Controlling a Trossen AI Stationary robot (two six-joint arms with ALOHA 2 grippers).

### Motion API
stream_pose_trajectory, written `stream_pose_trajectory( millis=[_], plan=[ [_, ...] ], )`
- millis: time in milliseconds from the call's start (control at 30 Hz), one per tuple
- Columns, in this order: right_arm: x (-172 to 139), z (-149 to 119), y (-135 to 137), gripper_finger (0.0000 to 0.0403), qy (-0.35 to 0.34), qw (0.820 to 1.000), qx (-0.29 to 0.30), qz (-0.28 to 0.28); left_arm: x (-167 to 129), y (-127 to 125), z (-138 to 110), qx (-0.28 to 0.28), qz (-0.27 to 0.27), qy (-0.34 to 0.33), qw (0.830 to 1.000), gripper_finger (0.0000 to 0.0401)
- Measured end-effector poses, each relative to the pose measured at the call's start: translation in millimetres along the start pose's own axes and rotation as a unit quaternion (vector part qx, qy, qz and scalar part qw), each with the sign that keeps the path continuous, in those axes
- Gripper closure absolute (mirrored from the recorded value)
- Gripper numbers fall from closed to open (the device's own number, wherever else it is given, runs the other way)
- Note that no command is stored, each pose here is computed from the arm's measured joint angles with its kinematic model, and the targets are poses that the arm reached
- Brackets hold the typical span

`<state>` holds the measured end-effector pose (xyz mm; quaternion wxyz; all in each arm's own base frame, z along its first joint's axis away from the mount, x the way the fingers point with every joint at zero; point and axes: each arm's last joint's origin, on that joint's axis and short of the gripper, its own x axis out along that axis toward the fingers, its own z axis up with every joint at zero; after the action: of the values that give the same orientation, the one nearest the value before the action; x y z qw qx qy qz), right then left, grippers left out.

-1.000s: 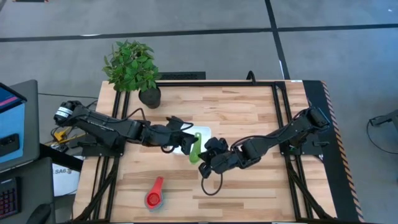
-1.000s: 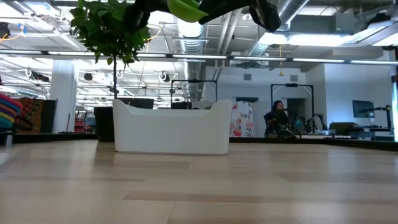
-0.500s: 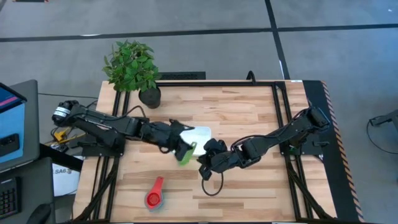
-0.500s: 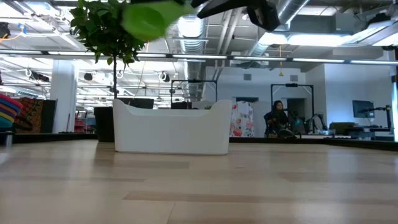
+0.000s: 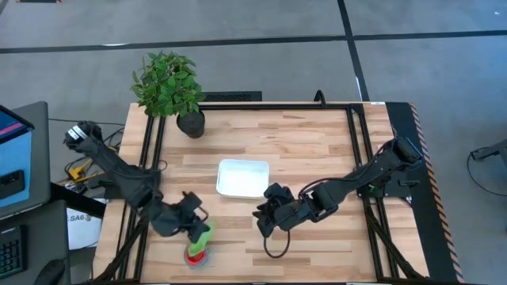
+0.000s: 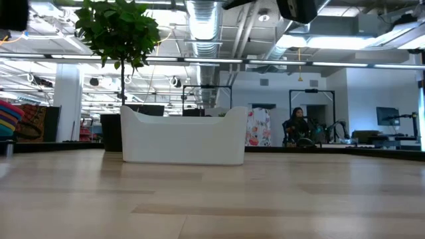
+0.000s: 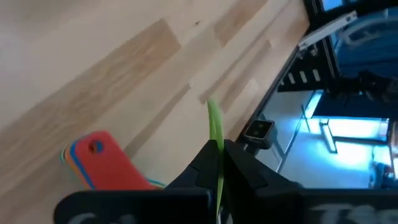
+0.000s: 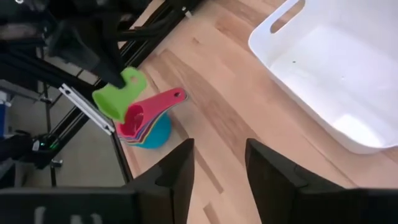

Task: Nest measuring cups in basket
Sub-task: Stack the green measuring cup into the red measuring cup

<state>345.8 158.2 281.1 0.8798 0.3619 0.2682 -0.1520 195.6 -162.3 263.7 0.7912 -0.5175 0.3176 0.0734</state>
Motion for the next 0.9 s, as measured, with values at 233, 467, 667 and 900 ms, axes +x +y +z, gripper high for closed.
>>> stream_pose_trajectory(
  millis=[233,467,667,900],
  plan=[
    [4.8,8.6,-5.2,0.0253,0.012,1.000,0.007,0.000,6.1,20.5,-24.1,-0.047,-0.040,-0.048,0.997,0.0401],
    [7.6,12.9,-7.8,0.0259,0.030,1.000,0.006,0.007,0.7,31.4,-41.6,-0.041,-0.037,-0.058,0.997,0.0401],
    [9.6,16.3,-10.2,0.0253,0.039,0.999,0.007,0.008,-3.2,34.2,-47.8,-0.017,-0.032,-0.068,0.997,0.0397],
    [10.6,18.3,-11.5,0.0250,0.038,0.999,0.009,0.006,5.9,38.2,-56.2,-0.017,-0.018,-0.063,0.998,0.0389]
  ],
)
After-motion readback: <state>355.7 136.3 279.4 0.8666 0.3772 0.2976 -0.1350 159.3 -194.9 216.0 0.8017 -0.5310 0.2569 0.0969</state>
